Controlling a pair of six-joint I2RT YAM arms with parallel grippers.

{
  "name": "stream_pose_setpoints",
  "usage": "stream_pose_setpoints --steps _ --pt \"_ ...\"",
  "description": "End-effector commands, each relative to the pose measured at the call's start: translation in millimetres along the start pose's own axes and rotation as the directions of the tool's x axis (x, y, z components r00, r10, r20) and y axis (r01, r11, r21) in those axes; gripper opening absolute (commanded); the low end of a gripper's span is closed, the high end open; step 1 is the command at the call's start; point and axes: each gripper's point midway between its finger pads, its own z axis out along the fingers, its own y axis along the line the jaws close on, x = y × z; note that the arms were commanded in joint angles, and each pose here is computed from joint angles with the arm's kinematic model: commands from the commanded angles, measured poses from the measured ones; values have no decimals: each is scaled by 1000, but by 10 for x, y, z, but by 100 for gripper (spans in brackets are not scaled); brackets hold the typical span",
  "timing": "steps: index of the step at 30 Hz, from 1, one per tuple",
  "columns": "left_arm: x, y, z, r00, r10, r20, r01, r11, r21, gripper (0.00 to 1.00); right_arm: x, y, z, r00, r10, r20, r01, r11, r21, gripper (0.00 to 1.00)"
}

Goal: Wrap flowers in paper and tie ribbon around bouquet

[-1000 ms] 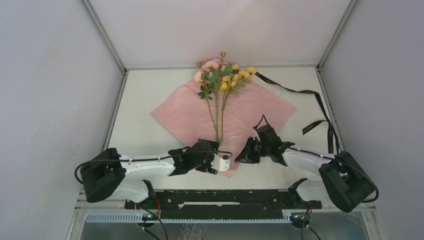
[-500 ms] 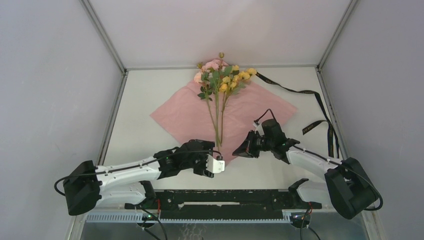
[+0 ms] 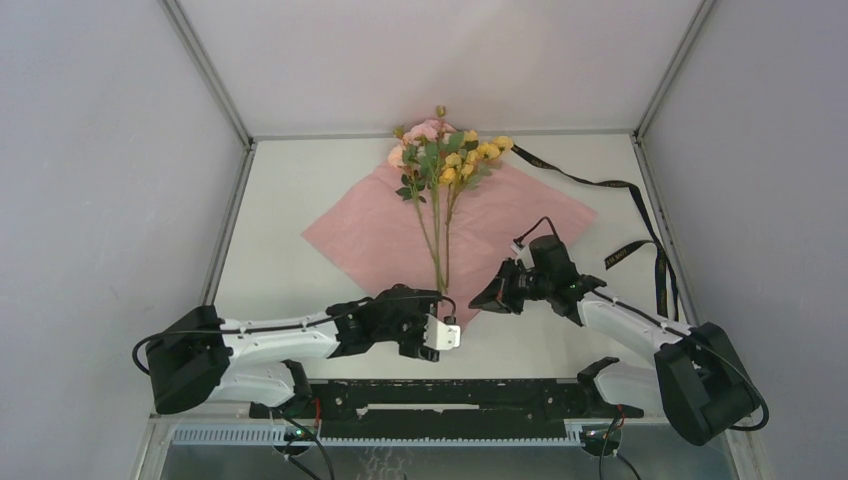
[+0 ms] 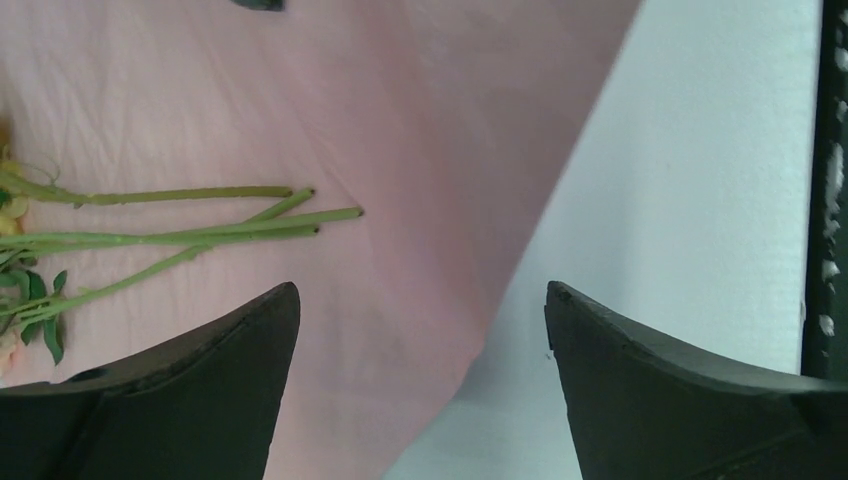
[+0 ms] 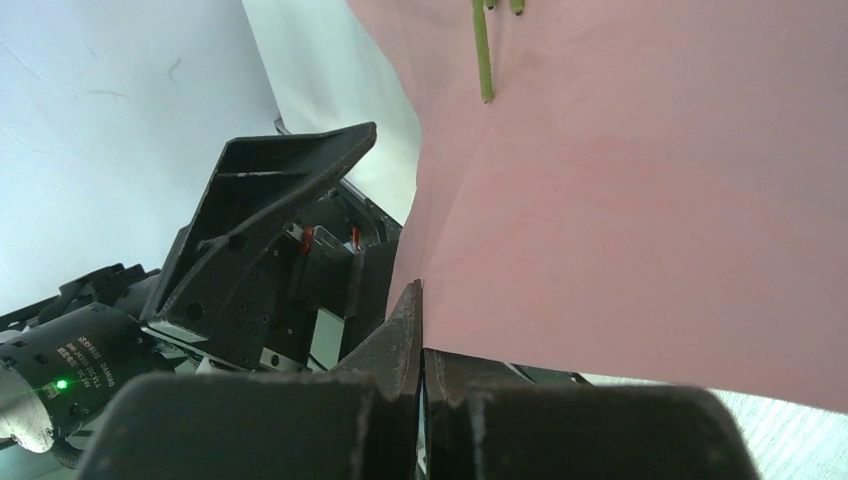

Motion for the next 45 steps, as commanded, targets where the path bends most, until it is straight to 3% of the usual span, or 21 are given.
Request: stream_pose_setpoints --steps 1,3,6,7,10,13,17,20,24,31,38,45 --pt "-436 456 -43 990 -55 126 76 983 -168 90 -90 198 -105 999 -33 35 35 998 -49 0" --pt "-485 493 -74 987 -69 143 94 979 -178 66 -100 190 -113 999 -33 40 35 998 -46 0" --pt "-475 484 -76 988 -80 135 103 980 -171 15 -107 157 -114 999 -37 35 38 998 -40 6" --pt "-468 477 -74 988 -86 127 106 981 -165 2 -116 140 -122 999 -34 31 36 999 -39 12" --pt "-455 430 -83 987 -127 95 138 983 -124 0 -133 100 -195 999 -48 26 48 998 -27 23" --pt "-430 377 -118 982 -178 66 183 980 -81 0 -179 6 -324 990 -132 54 127 988 87 37" --pt "-381 461 -147 973 -225 43 228 971 -78 0 -306 -116 -701 947 -311 81 268 905 331 45" --pt "-364 487 -160 978 -207 29 209 974 -84 0 -430 -58 -970 907 -401 127 314 846 432 49" --pt "-312 462 -156 980 -198 -2 198 977 -75 0 -685 207 -1043 851 -491 184 375 816 441 49" --pt "-244 517 -164 975 -221 -13 220 973 -74 0 -1058 459 -547 840 -533 105 475 814 333 47" --pt "-188 647 -174 964 -265 -10 263 961 -83 0 -1138 -21 -21 894 -442 -69 438 834 336 35" --pt "-92 841 -172 943 -331 -15 328 940 -95 0 -998 -527 26 925 -350 -149 380 834 401 27"
